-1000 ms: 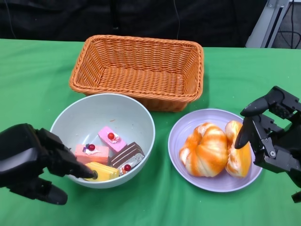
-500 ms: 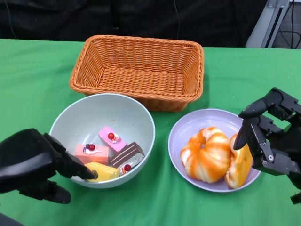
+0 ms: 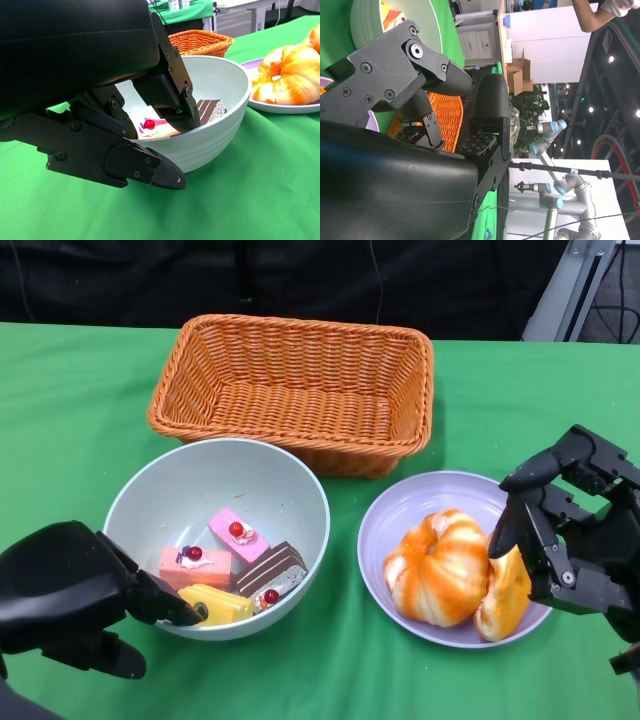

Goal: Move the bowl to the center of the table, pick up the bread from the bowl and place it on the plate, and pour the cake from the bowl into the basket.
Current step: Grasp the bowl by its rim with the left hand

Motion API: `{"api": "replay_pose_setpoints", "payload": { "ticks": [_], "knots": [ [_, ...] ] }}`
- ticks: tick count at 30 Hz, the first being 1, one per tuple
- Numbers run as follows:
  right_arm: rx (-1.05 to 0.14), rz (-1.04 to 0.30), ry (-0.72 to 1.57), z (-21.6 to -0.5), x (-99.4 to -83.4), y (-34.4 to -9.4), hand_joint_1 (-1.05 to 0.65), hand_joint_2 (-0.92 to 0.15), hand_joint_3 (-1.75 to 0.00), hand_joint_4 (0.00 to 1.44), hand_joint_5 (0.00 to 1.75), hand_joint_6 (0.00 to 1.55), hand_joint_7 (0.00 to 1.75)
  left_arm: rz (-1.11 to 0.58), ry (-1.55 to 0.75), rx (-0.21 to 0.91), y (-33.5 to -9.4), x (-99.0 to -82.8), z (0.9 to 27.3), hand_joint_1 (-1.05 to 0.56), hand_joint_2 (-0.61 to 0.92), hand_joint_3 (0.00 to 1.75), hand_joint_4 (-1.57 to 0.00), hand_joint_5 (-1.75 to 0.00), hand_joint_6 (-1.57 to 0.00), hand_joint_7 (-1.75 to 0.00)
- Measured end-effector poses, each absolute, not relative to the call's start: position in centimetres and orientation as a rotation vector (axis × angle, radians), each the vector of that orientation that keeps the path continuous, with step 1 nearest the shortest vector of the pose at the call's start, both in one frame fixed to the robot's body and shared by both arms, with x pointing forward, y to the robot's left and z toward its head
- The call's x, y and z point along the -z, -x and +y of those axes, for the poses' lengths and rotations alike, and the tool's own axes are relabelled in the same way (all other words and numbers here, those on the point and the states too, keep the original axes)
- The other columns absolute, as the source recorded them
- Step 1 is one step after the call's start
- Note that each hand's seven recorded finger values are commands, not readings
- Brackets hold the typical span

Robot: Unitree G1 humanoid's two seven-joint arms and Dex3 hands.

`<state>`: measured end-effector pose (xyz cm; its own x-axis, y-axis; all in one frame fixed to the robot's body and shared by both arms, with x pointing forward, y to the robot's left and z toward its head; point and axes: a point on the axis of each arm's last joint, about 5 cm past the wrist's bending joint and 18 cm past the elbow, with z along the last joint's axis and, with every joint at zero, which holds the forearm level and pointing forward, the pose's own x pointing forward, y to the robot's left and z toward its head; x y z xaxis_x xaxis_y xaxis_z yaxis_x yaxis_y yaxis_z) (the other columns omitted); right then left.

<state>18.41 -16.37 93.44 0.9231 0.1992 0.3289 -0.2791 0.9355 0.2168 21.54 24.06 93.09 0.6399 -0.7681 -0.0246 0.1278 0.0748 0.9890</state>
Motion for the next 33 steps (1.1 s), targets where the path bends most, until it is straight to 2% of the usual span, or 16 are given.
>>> {"api": "replay_pose_setpoints", "payload": {
  "ticks": [13, 19, 22, 33],
  "knots": [
    [-0.241, -0.352, -0.284, -16.0, -94.1, -18.2, -0.16, -0.46, -1.2, 0.76, 1.61, 0.71, 1.23, -0.582, -1.367, 0.721, -21.7, -92.7, 22.8, -0.52, 0.92, 0.09, -1.01, -0.02, -0.92, 0.0],
    [-0.221, -0.384, -0.286, -16.2, -94.8, -17.7, -0.16, -0.51, -1.17, 0.7, 1.67, 0.68, 1.27, -0.538, -1.376, 0.724, -21.8, -92.2, 22.3, -0.61, 0.92, 0.19, -1.0, -0.01, -0.9, 0.0],
    [-0.212, -0.389, -0.286, -16.2, -94.9, -17.6, -0.15, -0.5, -1.21, 0.69, 1.68, 0.66, 1.31, -0.524, -1.379, 0.726, -22.1, -92.1, 21.8, -0.65, 0.92, 0.23, -1.0, -0.01, -0.9, 0.0],
    [-0.206, -0.402, -0.292, -16.2, -95.2, -17.4, -0.12, -0.51, -1.18, 0.71, 1.65, 0.68, 1.27, -0.464, -1.394, 0.734, -23.3, -91.5, 20.9, -0.73, 0.92, 0.34, -0.97, 0.0, -0.86, 0.0]
  ]
}}
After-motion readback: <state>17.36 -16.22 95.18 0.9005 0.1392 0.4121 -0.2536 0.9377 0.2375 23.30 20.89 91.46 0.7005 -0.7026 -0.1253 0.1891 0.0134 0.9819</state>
